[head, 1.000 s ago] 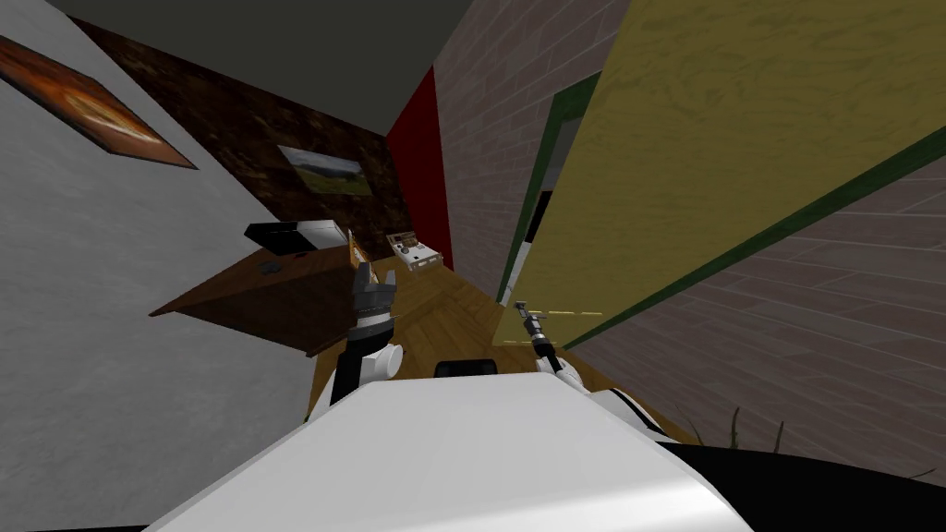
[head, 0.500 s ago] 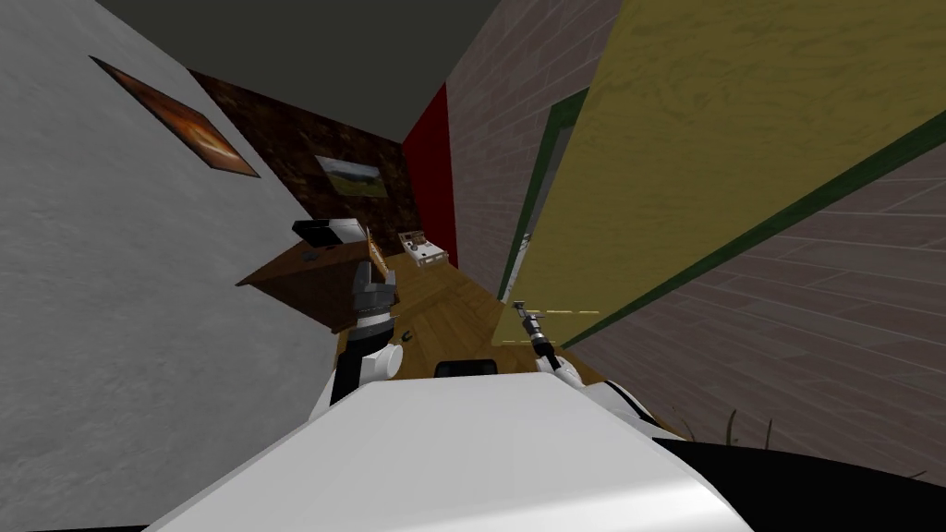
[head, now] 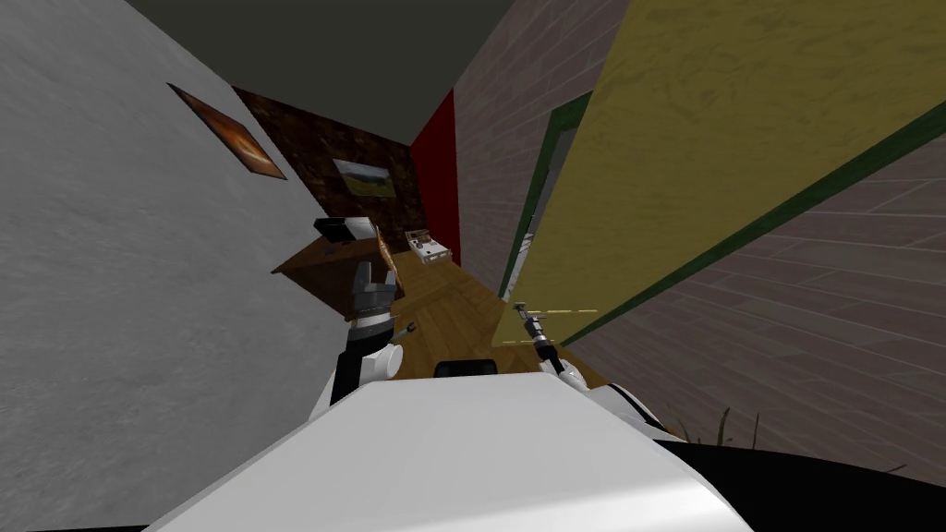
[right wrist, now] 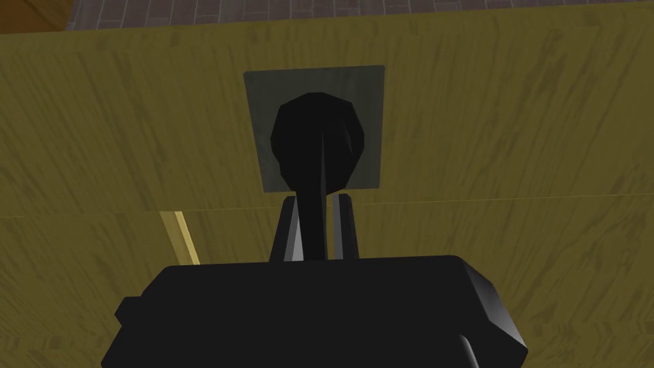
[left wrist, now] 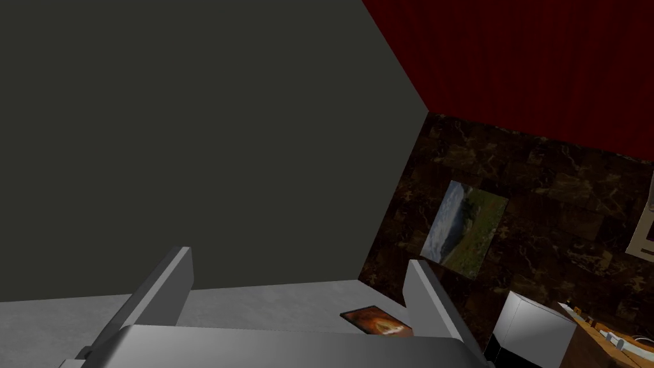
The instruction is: Pull the door open
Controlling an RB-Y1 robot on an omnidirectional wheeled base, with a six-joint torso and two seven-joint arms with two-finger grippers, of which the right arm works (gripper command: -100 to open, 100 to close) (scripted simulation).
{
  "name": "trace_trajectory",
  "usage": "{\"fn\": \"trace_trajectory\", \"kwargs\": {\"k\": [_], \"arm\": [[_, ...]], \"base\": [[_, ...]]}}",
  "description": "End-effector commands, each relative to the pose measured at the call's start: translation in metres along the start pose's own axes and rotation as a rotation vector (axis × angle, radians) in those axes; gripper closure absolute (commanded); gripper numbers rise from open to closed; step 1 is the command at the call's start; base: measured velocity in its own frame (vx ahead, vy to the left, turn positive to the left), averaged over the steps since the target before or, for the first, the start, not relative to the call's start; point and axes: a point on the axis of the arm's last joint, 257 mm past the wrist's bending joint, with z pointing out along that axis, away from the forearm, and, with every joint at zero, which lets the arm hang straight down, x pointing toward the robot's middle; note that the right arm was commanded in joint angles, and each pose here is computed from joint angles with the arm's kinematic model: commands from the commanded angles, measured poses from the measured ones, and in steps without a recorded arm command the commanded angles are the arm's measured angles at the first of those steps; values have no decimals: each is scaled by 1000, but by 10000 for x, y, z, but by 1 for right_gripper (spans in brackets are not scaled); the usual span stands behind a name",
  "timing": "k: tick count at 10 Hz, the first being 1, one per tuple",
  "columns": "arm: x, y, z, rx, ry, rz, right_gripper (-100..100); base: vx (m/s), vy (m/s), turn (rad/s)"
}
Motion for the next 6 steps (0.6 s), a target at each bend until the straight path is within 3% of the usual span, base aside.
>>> {"fn": "trace_trajectory", "kwargs": {"k": [1, 3, 4, 5, 6], "arm": [[-6, -22, -111, 2, 18, 2, 100], [-37, -48, -175, 10, 20, 1, 100], [-22, -21, -152, 2, 23, 2, 100], [-82, -15, -322, 1, 46, 2, 100], [-82, -15, -322, 1, 46, 2, 100]], "base": [[-194, -52, 139], [-128, -48, 60], [-27, 3, -26], [-105, -75, 219], [-148, -79, 146]]}}
